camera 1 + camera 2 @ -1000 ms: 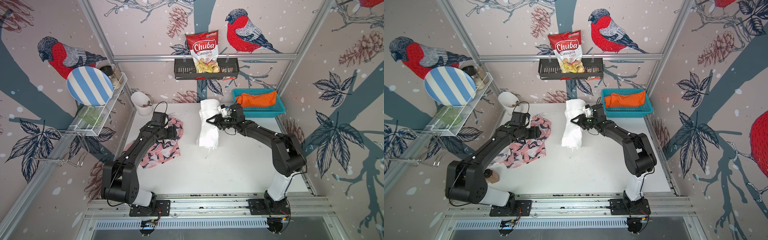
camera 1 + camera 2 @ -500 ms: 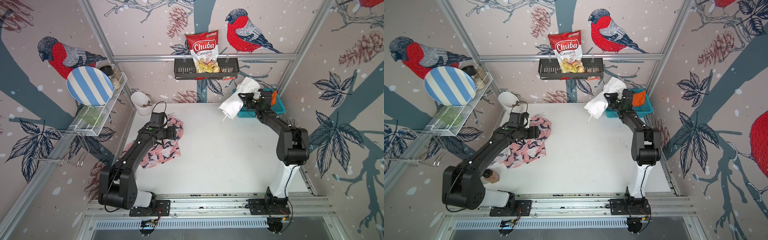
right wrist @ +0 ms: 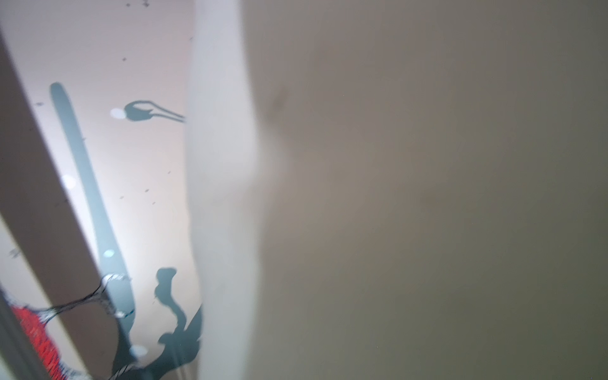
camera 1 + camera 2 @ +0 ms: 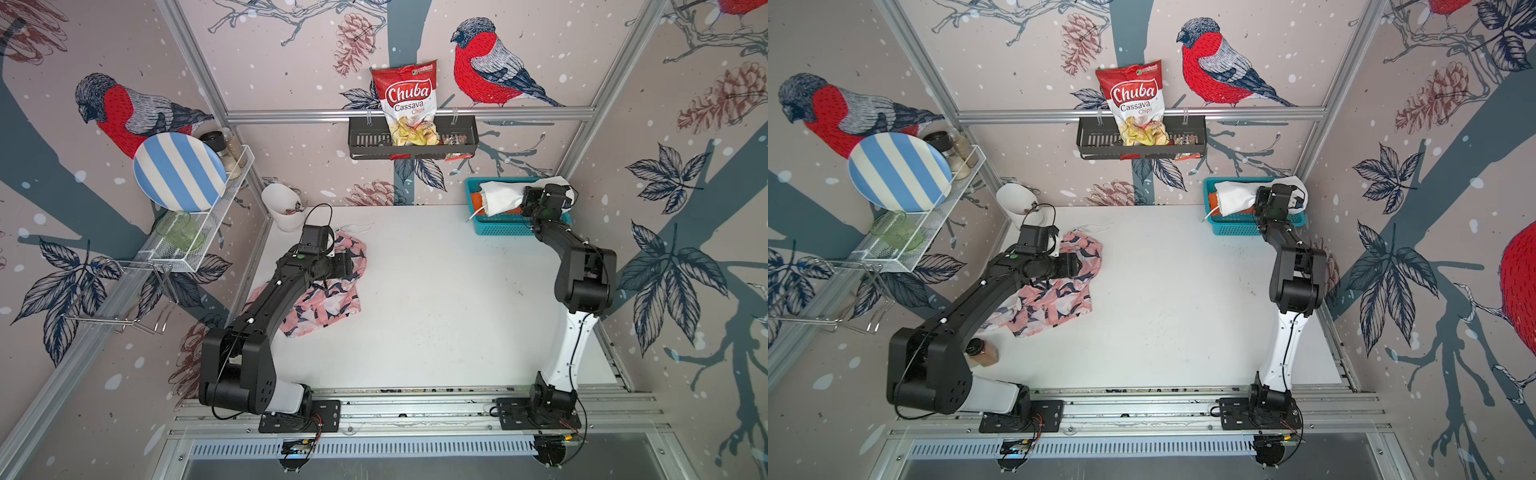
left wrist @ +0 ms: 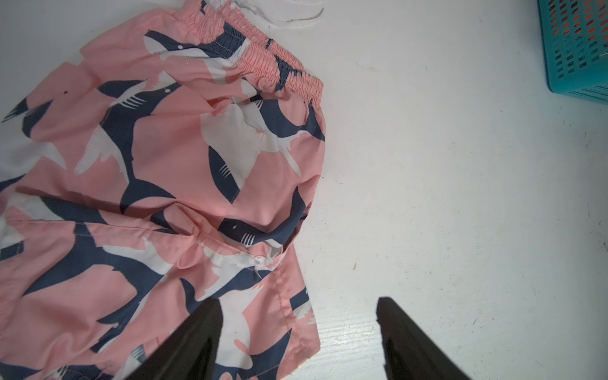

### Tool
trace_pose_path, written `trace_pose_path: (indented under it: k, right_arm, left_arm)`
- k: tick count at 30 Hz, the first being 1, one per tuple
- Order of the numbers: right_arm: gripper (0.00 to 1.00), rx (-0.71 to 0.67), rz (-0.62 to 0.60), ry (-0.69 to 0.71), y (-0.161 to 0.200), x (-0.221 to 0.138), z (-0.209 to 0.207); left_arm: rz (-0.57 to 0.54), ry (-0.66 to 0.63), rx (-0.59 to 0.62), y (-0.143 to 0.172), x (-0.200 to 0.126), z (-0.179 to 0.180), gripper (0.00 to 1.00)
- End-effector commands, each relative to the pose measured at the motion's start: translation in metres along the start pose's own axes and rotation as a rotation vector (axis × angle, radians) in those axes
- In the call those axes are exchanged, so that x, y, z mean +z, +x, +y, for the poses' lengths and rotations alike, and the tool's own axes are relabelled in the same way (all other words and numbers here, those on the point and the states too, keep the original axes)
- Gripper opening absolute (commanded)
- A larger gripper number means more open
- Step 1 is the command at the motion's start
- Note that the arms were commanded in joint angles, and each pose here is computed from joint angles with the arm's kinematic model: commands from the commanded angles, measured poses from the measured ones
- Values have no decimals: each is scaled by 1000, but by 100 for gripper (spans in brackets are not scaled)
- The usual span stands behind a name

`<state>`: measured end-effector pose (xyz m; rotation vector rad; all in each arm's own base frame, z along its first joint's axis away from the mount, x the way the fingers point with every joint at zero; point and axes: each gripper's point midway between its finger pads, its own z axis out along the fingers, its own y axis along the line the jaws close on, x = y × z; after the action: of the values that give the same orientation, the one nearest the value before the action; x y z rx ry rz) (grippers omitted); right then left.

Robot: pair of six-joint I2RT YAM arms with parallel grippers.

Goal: Roll up the shorts
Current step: Place the shorts in the bin.

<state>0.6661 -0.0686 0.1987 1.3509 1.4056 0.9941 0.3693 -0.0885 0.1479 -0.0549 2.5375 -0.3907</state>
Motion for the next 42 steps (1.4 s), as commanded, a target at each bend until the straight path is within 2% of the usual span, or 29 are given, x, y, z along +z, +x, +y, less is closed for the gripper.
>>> trace_pose_path:
  k: [1, 7, 14, 20, 27, 30, 33, 35, 36, 38, 42]
  right_arm:
    - [27, -42, -93, 153, -15, 7, -22]
    - [34, -59, -148, 351, -24, 7, -51]
    - [34, -34, -129, 531, -7, 7, -79]
    - [33, -73, -111, 554, 15, 6, -79]
    - [39, -64, -81, 564, 21, 30, -113]
    - [47, -36, -63, 538, 22, 44, -123]
    - [54, -26, -59, 497, 22, 51, -115]
    - [63, -8, -51, 480, 24, 49, -105]
    - [70, -2, -48, 474, 24, 47, -99]
    - [99, 27, -59, 482, 22, 36, -85]
    - [100, 103, -108, 540, 13, 3, -63]
  left_arm:
    - [-17, 9, -7, -7, -1, 0, 77]
    - [-27, 0, -20, -8, -3, 4, 78]
    - [-31, 3, -23, -9, -5, 4, 78]
    - [-28, 5, -26, -8, -4, 4, 78]
    - [-29, 6, -25, -8, -4, 3, 79]
    - [-37, 6, -34, -12, -6, 6, 79]
    - [-39, 6, -54, -14, -6, 11, 79]
    - [-40, 1, -58, -13, -6, 14, 79]
    - [-44, 2, -58, -14, -7, 14, 79]
    - [-47, -1, -63, -15, -7, 15, 79]
    - [-56, 0, -70, -17, -10, 17, 80]
